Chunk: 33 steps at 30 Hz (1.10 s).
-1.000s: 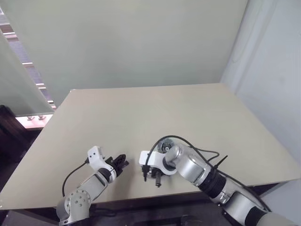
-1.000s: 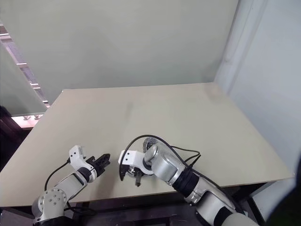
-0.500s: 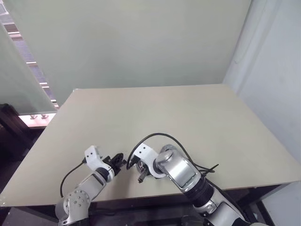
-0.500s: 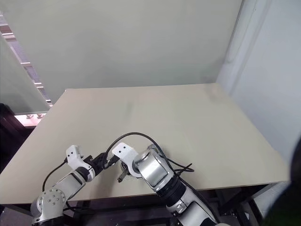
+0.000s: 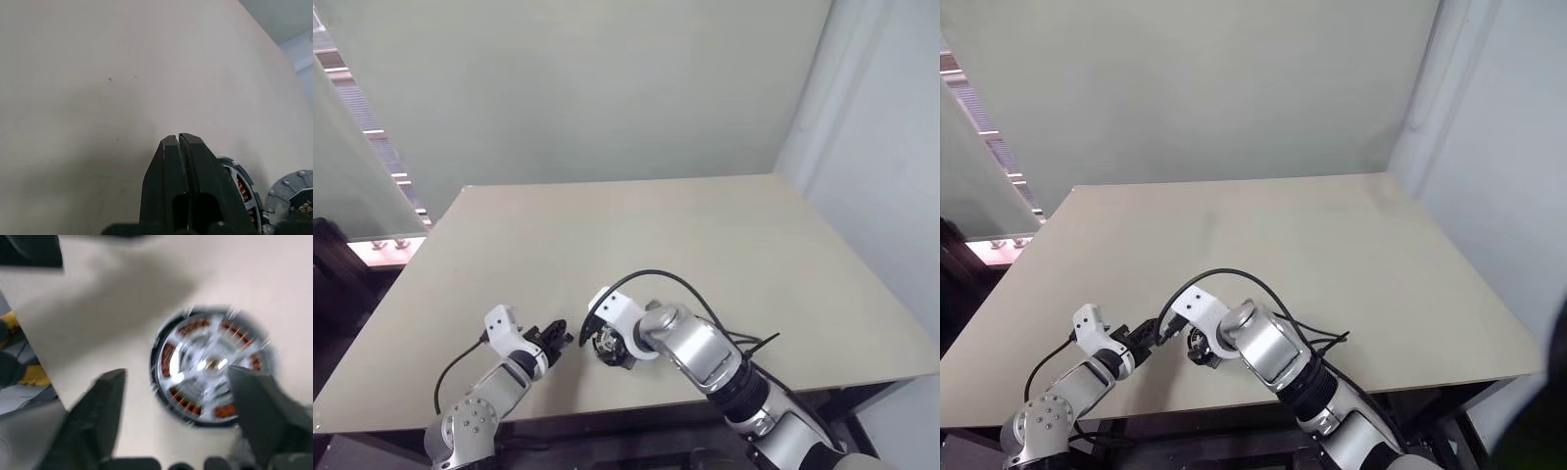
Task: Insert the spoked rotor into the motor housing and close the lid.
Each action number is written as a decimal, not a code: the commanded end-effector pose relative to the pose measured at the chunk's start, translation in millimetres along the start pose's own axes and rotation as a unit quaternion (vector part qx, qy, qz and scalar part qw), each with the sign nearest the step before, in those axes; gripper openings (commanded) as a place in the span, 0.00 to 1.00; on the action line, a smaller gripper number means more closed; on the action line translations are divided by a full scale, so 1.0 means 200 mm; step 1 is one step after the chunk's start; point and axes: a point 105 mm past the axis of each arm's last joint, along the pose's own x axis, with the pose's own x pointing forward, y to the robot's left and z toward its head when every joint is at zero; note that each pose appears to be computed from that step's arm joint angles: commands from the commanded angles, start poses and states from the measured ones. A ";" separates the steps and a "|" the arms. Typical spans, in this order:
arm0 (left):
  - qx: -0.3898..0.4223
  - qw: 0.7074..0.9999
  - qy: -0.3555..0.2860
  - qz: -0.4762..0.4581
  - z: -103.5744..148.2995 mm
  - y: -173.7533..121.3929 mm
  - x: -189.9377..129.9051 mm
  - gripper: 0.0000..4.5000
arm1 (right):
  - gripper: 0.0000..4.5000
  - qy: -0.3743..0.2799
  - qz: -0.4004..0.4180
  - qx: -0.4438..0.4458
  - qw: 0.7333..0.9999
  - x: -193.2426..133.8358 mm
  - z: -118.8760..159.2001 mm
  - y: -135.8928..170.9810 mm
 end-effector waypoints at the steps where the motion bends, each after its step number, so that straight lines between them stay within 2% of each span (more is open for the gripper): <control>1: 0.013 1.000 -0.026 -0.012 0.08 -0.01 -0.02 0.00 | 0.99 -0.082 0.000 -0.063 0.995 -0.10 0.19 0.02; 4: 0.023 0.999 -0.029 -0.019 0.09 -0.01 -0.03 0.00 | 0.99 -0.159 -0.024 -0.079 0.984 -0.18 0.32 -0.02; 6: 0.032 0.998 -0.035 -0.027 0.10 -0.01 -0.04 0.00 | 0.99 -0.205 -0.066 -0.087 0.973 -0.24 0.39 -0.11; 10: 0.069 0.995 -0.038 -0.058 0.12 -0.02 -0.07 0.00 | 0.99 -0.260 -0.157 -0.094 0.948 -0.34 0.43 -0.34; 14: 0.115 0.990 -0.030 -0.081 0.11 -0.02 -0.11 0.00 | 0.99 -0.224 -0.191 -0.111 0.949 -0.36 0.31 -0.51; 17: 0.182 0.979 -0.007 -0.094 0.09 0.00 -0.14 0.00 | 0.99 -0.139 -0.220 -0.165 0.951 -0.37 0.12 -0.63; 21: 0.241 0.964 0.016 -0.109 0.07 0.01 -0.18 0.00 | 0.99 -0.032 -0.225 -0.214 0.950 -0.39 -0.09 -0.72; 24: 0.256 0.960 0.020 -0.116 0.08 0.01 -0.20 0.00 | 0.99 0.040 -0.206 -0.242 0.947 -0.40 -0.23 -0.73; 26: 0.257 0.959 0.011 -0.115 0.11 0.00 -0.20 0.00 | 0.99 0.065 -0.175 -0.237 0.953 -0.37 -0.30 -0.69; 29: 0.261 0.958 0.007 -0.116 0.14 -0.01 -0.19 0.00 | 0.99 0.032 -0.111 -0.191 0.975 -0.30 -0.29 -0.56; 33: 0.264 0.957 0.007 -0.119 0.15 -0.03 -0.18 0.00 | 0.99 -0.030 -0.052 -0.121 0.991 -0.23 -0.21 -0.41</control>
